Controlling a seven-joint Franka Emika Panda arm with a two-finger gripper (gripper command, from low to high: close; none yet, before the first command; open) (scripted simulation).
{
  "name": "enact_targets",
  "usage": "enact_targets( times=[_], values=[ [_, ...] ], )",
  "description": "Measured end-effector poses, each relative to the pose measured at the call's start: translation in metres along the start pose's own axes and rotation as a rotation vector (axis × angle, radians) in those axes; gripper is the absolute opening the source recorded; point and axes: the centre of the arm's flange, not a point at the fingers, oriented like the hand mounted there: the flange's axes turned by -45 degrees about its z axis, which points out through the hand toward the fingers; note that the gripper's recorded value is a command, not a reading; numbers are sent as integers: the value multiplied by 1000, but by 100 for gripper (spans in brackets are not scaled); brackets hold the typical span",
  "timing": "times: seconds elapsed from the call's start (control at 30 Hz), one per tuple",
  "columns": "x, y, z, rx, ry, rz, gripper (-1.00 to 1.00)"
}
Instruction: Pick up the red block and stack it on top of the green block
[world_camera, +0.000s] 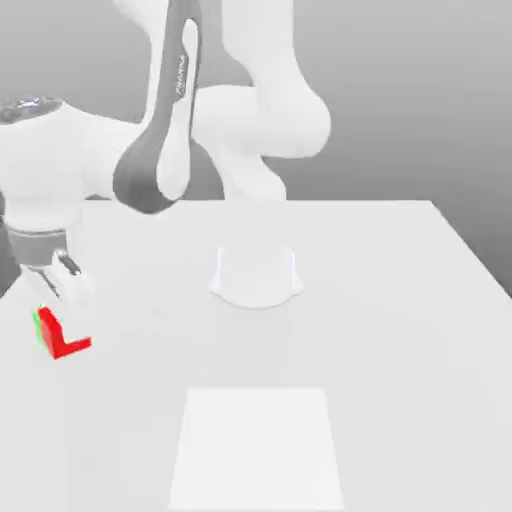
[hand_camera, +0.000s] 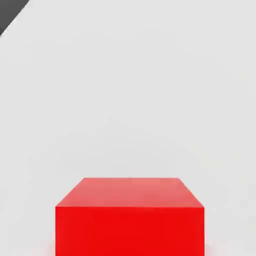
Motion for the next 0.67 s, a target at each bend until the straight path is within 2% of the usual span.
enact_targets(
  times=[0.23, 0.57, 0.6, 0.67],
  values=[
    [1, 119, 4, 25, -34, 437, -100],
    [-1, 127, 63, 30, -37, 477, -100],
    [-2, 128, 68, 28, -38, 478, 100],
    [-2, 128, 68, 28, -38, 478, 100]
  ],
)
